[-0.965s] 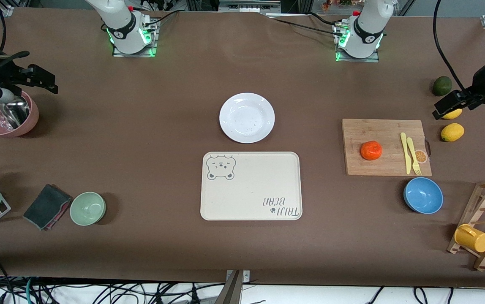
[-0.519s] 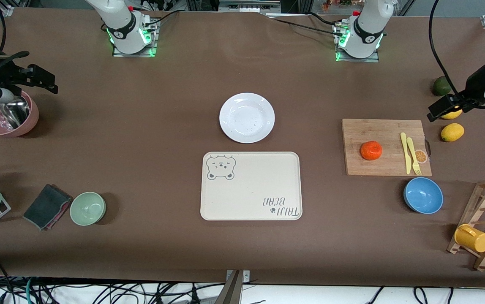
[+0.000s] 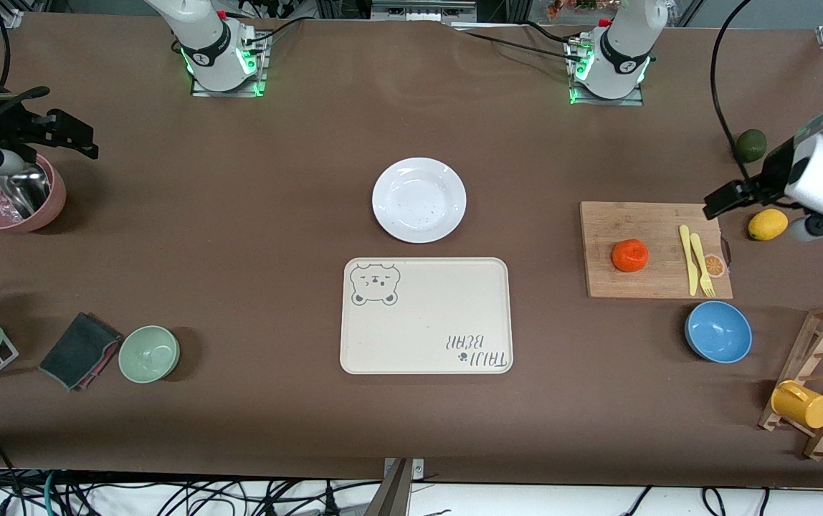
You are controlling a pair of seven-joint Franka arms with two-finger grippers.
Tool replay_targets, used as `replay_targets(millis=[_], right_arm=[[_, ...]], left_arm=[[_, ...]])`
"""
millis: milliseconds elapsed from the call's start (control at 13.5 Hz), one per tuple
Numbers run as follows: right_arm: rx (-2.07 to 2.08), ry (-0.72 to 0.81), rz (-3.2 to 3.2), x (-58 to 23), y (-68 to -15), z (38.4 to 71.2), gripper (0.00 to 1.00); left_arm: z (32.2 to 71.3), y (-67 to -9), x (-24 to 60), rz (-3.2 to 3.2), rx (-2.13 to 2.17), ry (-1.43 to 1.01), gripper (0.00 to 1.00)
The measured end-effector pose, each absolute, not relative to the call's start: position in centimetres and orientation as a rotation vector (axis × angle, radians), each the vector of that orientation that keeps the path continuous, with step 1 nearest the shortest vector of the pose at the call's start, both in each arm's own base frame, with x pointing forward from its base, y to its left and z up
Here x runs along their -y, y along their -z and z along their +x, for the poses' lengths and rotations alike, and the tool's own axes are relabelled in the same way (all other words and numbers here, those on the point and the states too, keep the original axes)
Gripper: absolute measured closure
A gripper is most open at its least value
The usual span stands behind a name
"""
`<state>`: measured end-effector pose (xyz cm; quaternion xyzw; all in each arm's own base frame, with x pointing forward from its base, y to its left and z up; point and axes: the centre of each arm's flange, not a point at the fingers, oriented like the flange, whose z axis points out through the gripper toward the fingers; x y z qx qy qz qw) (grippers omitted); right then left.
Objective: Place orange and plate with both arms
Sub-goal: 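Reach the left gripper down to the orange on the cutting board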
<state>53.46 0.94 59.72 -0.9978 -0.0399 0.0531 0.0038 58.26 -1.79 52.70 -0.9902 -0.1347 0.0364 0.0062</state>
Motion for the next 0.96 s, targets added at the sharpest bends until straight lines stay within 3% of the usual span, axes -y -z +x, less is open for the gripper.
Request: replay_targets(millis=[594,965], right_arm=[[0.125,-0.166,-3.127,-0.9,-59.7,53.5,0.00],[0.125,-0.166,-3.127,-0.9,-59.7,53.5,0.00]], left_arm=[[58.4,-48.5,0.5,-3.159,0.287,-0.179,0.00],[57.5,-42.0,-0.4,-3.213,0.288,-0.141,0.00]])
